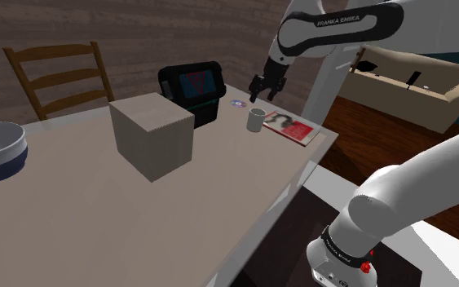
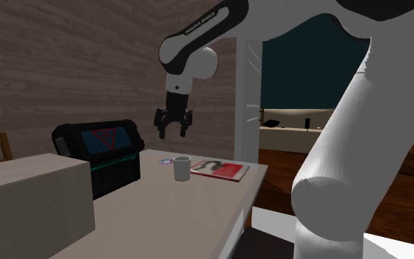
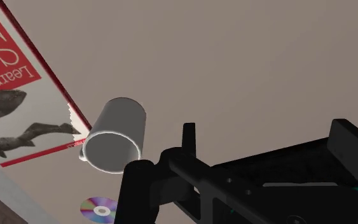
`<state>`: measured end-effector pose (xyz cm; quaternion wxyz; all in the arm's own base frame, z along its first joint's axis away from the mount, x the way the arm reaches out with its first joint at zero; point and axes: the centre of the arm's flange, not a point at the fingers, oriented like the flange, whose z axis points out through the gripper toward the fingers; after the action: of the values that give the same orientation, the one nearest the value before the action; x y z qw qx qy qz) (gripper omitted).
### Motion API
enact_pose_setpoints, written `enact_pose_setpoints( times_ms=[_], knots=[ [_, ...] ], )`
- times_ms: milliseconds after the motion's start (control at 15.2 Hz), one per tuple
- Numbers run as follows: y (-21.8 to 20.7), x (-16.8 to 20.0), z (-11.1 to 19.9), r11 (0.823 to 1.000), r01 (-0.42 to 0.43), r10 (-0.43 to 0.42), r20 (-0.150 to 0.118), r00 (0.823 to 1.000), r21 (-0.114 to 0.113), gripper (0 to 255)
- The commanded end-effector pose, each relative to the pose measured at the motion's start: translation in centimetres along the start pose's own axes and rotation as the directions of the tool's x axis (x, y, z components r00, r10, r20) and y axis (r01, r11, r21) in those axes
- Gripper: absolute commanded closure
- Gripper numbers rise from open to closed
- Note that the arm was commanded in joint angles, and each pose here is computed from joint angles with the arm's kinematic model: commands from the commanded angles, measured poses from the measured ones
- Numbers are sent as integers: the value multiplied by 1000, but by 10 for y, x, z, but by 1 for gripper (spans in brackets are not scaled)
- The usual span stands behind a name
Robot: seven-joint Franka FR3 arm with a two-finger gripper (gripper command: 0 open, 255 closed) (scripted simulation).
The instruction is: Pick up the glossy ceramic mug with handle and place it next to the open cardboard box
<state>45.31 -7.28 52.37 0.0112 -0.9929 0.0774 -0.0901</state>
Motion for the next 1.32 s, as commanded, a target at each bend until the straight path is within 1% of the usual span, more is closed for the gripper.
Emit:
enact_pose_setpoints(
  times_ms=[0,990,1056,1254],
  knots=[
    [14,14,22,1000,-3,3,3,1000,-13,0],
    [107,120,154,994,-27,30,22,999,-110,0],
    [111,124,159,993,-28,31,23,999,-114,0],
    [113,124,174,993,-28,31,23,999,-114,0]
  ],
)
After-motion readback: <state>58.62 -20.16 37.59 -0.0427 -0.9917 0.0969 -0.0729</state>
